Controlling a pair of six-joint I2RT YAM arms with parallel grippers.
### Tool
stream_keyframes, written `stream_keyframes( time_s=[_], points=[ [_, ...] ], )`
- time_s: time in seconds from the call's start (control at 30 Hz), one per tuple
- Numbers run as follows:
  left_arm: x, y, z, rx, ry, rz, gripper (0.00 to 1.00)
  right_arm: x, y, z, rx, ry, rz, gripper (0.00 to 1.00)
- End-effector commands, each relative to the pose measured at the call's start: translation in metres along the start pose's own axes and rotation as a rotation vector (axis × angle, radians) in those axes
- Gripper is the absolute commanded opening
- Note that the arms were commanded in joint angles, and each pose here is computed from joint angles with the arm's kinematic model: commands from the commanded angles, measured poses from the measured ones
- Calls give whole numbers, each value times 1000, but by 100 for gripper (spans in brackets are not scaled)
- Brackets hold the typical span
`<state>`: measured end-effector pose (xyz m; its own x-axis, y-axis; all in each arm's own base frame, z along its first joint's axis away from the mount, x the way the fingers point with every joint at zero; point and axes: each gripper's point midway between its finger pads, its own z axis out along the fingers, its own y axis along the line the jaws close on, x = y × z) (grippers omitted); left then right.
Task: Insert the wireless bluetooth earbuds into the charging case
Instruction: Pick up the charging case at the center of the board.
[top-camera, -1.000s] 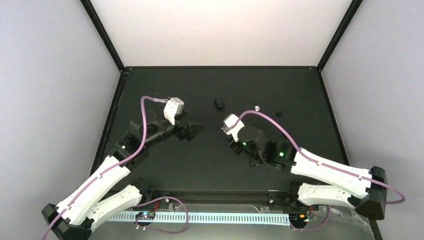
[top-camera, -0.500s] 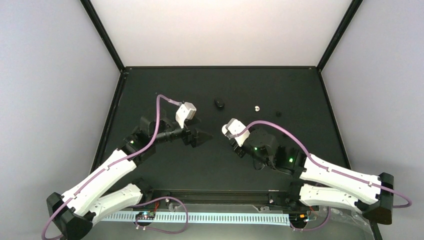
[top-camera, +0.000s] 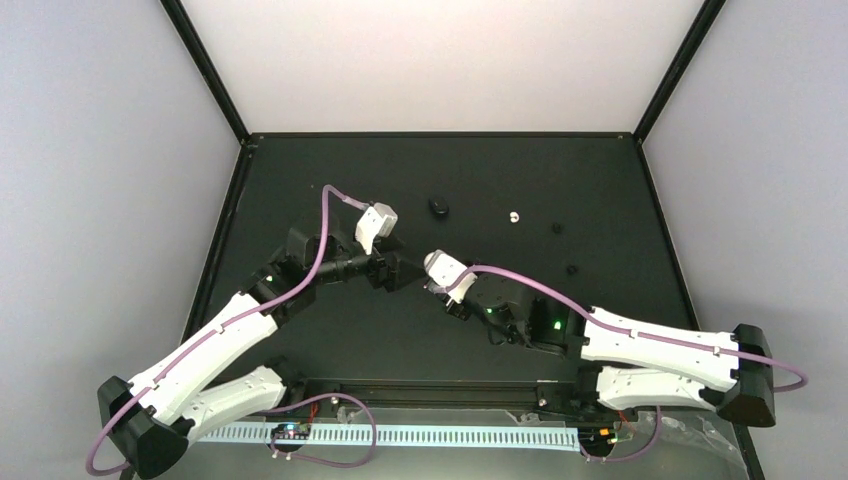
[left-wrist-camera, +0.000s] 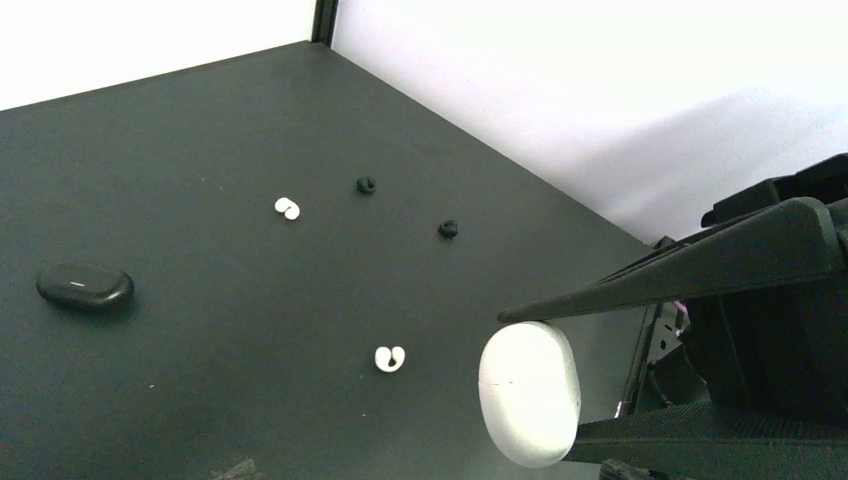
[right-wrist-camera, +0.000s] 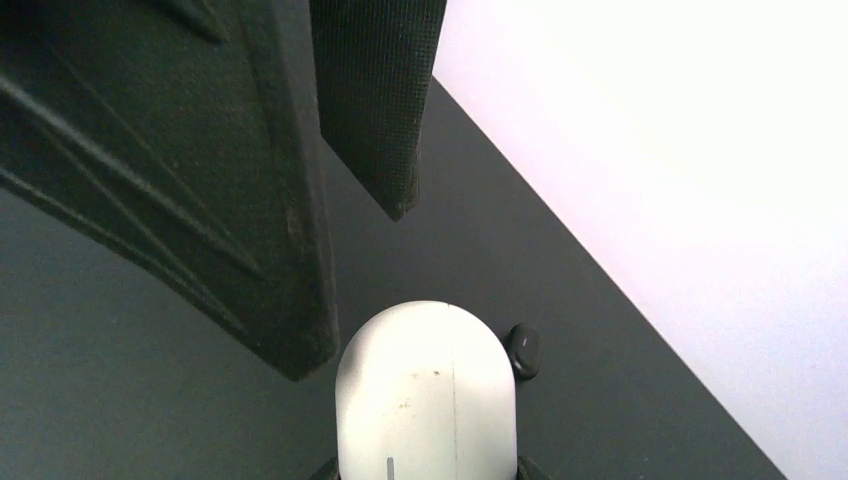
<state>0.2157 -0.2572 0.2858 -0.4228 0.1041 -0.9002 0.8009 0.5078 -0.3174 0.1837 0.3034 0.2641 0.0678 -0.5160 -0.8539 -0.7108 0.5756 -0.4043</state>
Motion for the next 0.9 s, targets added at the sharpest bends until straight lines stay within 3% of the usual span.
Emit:
stream_keyframes(
  time_s=[0.0, 0.27, 0.47, 0.87],
  points=[
    [-14, -11, -3, 36, -22, -1, 88, -33, -15, -4, 89, -82, -27, 22],
    [-14, -19, -4, 81, -28, 11, 72, -46, -2, 0, 105, -109, -88, 22],
    [-16, -21, -7, 87, -39, 23, 54, -51, 6, 2, 101, -119, -114, 22],
    [-15, -21, -6, 92, -34, 24, 40, -57, 14, 1, 88, -140, -119, 22]
  ],
)
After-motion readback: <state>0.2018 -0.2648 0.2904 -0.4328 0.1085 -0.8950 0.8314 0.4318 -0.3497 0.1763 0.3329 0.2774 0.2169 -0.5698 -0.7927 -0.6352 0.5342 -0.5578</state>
